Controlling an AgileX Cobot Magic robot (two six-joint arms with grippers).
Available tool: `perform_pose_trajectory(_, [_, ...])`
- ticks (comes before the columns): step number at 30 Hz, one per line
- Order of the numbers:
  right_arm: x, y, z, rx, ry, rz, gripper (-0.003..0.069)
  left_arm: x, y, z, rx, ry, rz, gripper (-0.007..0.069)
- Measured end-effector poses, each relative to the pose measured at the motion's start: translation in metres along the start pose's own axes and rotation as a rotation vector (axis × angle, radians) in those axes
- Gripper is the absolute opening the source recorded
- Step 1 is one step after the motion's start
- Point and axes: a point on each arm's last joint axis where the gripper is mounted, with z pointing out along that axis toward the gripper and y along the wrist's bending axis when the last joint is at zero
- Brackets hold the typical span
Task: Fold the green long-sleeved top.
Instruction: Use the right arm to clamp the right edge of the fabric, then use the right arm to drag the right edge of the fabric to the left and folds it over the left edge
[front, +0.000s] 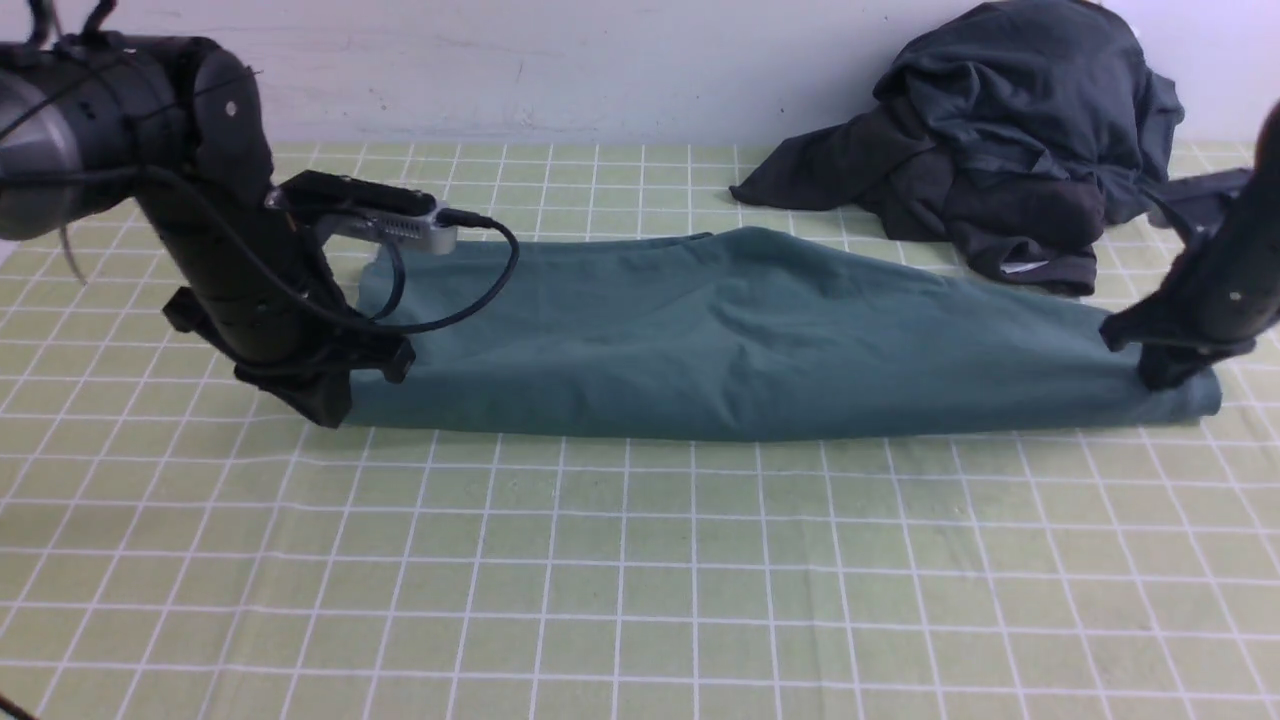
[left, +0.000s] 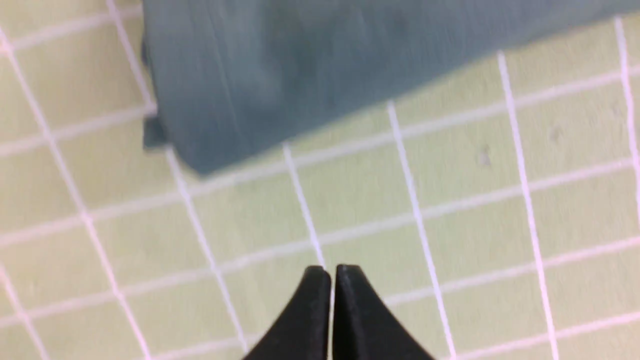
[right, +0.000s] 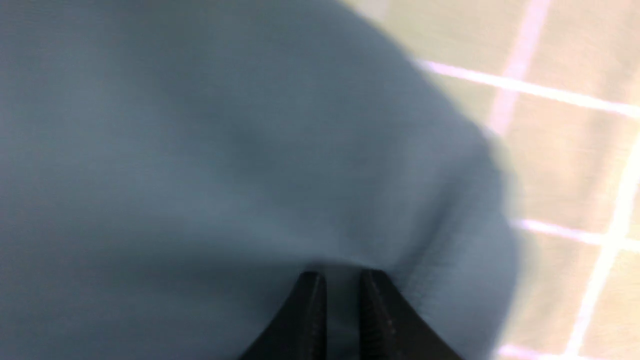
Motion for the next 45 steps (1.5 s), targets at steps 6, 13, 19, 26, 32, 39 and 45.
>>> perform_pose_trajectory(6, [0.006,-0.048,-0.018,-0.027,-0.045,0.294,0.0106,0.052,-0.011,-0.086,-0.046,-0.262,0.001,-0.0003])
perform_pose_trajectory(13, [0.011,-0.045,-0.037,-0.219,-0.012,0.355,0.0217,0.136,-0.024,-0.130,-0.099,-0.457,0.019,-0.0003])
perform_pose_trajectory(19, [0.018,-0.042,-0.028,-0.239,0.036,0.380,0.0395,0.204,-0.030,-0.122,-0.168,-0.640,0.044,-0.0003])
perform_pose_trajectory(26, [0.018,-0.035,-0.002,-0.270,0.059,0.425,0.0437,0.230,-0.033,-0.114,-0.178,-0.778,0.019,-0.0003])
perform_pose_trajectory(32, [0.011,-0.016,0.006,-0.348,0.042,0.428,0.0227,0.223,-0.031,-0.104,-0.175,-0.738,0.023,-0.0003])
perform_pose_trajectory(39, [0.014,-0.024,-0.008,-0.262,0.050,0.322,0.0041,0.220,-0.032,-0.102,-0.155,-0.733,0.009,-0.0003])
perform_pose_trajectory(45, [0.020,-0.056,-0.062,-0.027,0.003,0.216,0.0041,0.219,-0.034,-0.102,-0.122,-0.747,-0.016,-0.0003])
